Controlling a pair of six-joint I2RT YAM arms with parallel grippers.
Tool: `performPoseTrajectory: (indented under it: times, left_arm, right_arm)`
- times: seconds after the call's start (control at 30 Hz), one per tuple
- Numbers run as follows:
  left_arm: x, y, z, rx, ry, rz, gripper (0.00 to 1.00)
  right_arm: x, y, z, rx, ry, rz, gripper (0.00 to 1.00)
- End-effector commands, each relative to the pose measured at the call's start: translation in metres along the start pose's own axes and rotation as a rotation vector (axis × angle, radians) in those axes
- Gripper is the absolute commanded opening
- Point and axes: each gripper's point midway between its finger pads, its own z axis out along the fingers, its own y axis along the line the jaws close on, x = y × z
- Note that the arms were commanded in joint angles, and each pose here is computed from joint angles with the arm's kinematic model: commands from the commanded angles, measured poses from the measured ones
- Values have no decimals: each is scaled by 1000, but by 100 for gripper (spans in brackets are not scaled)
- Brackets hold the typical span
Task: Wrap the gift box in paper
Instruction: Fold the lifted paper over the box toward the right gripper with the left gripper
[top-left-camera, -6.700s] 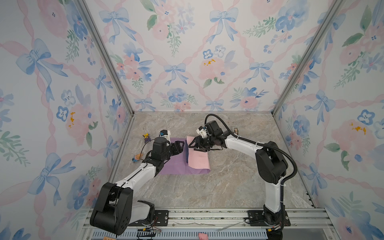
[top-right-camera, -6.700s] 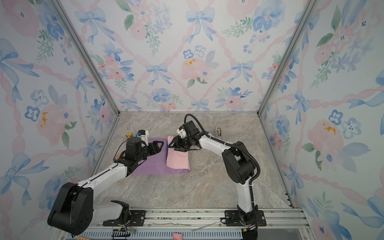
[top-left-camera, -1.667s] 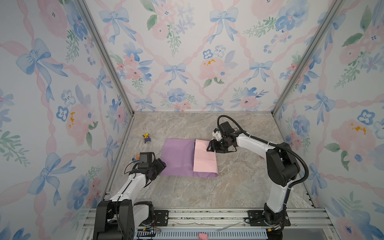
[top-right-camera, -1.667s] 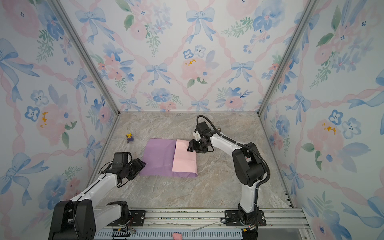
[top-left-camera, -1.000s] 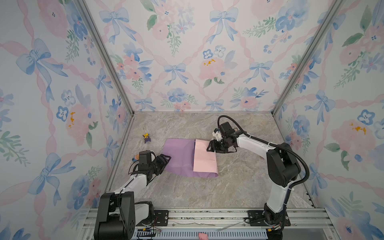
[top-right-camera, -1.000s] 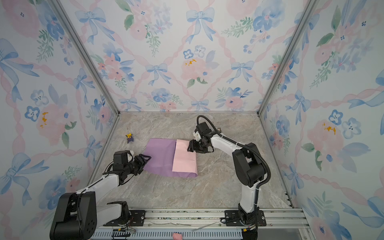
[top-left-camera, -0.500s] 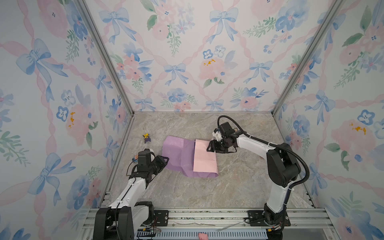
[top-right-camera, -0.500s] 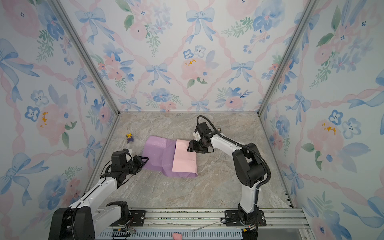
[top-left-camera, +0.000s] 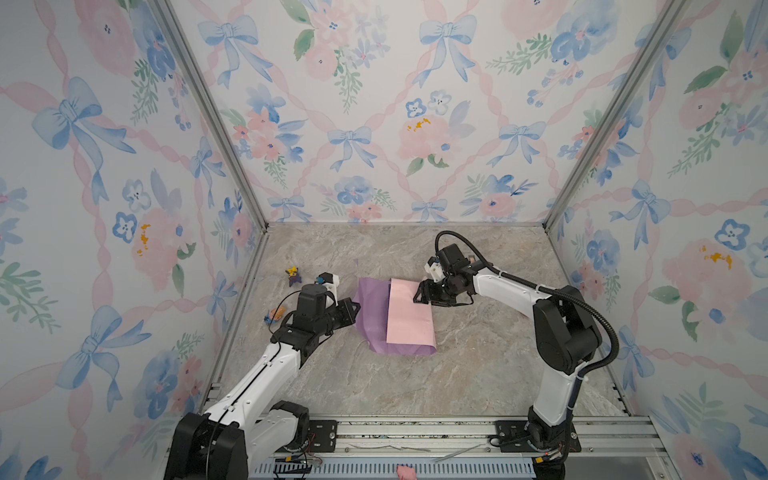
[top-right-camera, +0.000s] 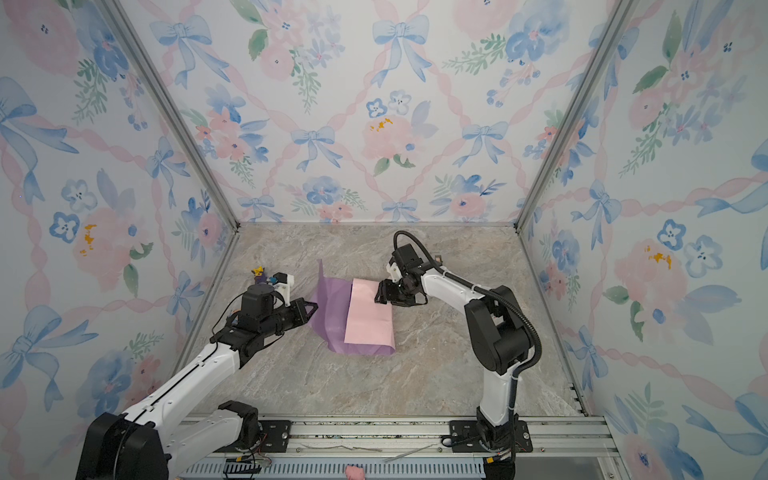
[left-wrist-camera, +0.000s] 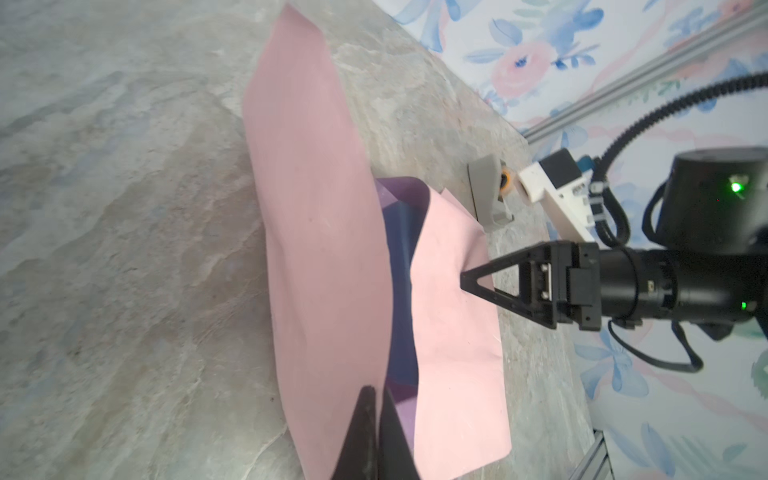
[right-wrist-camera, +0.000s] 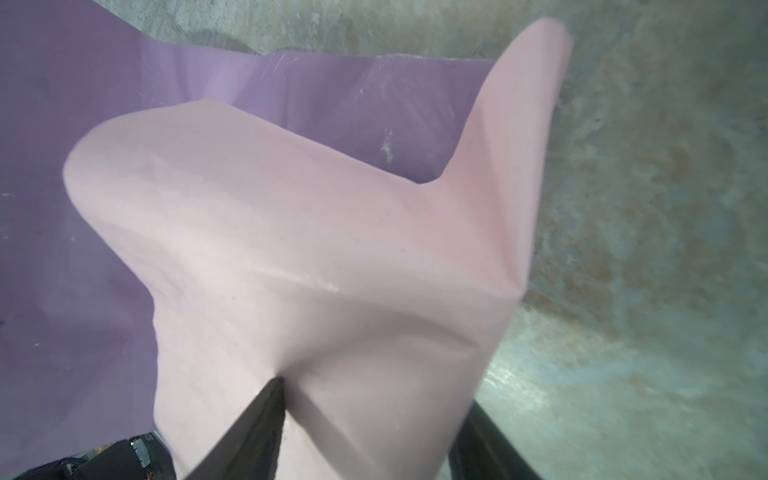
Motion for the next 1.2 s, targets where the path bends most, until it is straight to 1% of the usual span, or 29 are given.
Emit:
performPoseTrajectory:
  times: [0.0, 0.17, 0.23, 0.27, 0.3, 0.33, 0.47, 0.63, 0.77, 0.83, 0.93, 1.0, 1.17]
  left_arm:
    - [0, -32, 8, 72, 17, 193, 4]
    - [20, -73, 28, 196, 99, 317, 4]
    - [33, -84, 38, 223, 145, 365, 5]
    - [42, -83, 44, 224, 178, 376, 5]
    - [39, -93, 48, 242, 179, 391, 5]
    - [44, -95, 53, 251, 198, 399, 5]
    - [60, -95, 69, 239, 257, 414, 5]
    - [70, -71, 87, 128, 314, 407, 5]
    - [79, -63, 94, 113, 361, 400, 4]
    - [81, -64, 96, 116, 374, 403, 4]
    - [82, -65, 97, 125, 381, 400, 3]
    - [84, -68, 97, 137, 385, 406, 4]
    - [86, -75, 95, 166, 392, 433, 5]
  right_arm:
    - [21, -9, 13, 35, 58, 14, 61]
    - [19, -8, 12, 26, 49, 13, 61]
    - [19, -6, 12, 19, 46, 12, 61]
    - [18, -5, 11, 14, 44, 11, 61]
    - [18, -5, 10, 13, 42, 12, 61]
    - [18, -5, 10, 11, 38, 12, 61]
    - [14, -4, 6, -9, 18, 27, 61]
    - [8, 0, -9, -63, -28, 53, 63]
    - [-2, 6, -29, -172, -94, 107, 65]
    - [-8, 12, -41, -237, -130, 130, 68]
    - [-11, 20, -48, -300, -133, 163, 73]
    - [-13, 20, -43, -297, -123, 179, 74]
    - [-15, 17, -27, -192, -77, 172, 74]
